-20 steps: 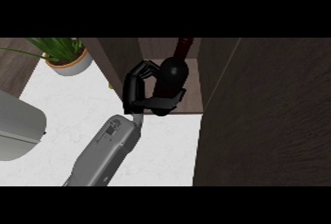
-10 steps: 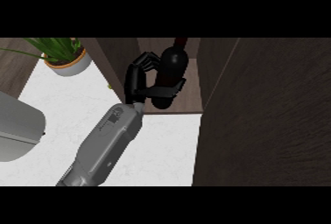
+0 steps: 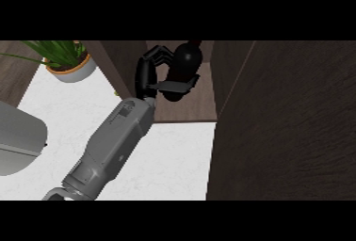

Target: Pick up the wine, place it into the cabinet and close the cabinet

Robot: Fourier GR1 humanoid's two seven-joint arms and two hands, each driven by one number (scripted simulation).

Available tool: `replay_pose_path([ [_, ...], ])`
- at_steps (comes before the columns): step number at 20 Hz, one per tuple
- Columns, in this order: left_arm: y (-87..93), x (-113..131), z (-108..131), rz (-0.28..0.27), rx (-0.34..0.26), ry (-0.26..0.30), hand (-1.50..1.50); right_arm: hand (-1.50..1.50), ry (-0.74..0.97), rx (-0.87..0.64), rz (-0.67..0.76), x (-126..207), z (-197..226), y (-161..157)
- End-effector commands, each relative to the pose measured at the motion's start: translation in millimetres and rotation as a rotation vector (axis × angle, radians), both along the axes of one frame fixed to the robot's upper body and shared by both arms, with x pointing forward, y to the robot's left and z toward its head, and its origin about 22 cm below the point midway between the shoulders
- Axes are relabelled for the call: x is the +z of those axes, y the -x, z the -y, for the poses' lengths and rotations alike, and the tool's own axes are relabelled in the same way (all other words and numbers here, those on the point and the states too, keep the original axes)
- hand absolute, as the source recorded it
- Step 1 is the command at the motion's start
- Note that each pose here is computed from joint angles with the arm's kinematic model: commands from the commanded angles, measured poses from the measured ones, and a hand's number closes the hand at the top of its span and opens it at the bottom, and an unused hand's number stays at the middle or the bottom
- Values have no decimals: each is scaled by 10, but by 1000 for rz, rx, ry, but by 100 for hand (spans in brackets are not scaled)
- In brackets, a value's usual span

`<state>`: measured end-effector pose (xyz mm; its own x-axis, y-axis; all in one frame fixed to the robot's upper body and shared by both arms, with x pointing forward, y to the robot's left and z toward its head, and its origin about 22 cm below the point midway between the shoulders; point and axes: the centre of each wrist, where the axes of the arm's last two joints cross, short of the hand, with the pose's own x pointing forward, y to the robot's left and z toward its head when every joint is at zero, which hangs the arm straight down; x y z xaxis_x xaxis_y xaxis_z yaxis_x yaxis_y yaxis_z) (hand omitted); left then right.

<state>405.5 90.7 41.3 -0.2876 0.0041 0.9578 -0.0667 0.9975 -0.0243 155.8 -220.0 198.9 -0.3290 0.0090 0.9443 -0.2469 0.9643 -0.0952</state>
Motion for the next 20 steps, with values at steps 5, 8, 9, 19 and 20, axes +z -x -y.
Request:
replay_pose_path([
  [5, -199, 22, -93, 61, 72, -49, 150, -150, -35, 69, 21, 155, -63, 255],
  [8, -241, 121, 32, 72, 106, -49, 150, -150, -48, 71, 31, 98, 26, 80],
  [9, -256, 127, -22, 76, 90, -61, 150, -150, -38, 60, 38, 110, 32, 175],
  [19, -261, 2, -79, -20, 123, 98, 150, -150, -52, 68, 22, 84, -31, 27],
  [20, -344, 210, -5, -6, 122, 124, 150, -150, -35, 86, 31, 14, 19, 122],
])
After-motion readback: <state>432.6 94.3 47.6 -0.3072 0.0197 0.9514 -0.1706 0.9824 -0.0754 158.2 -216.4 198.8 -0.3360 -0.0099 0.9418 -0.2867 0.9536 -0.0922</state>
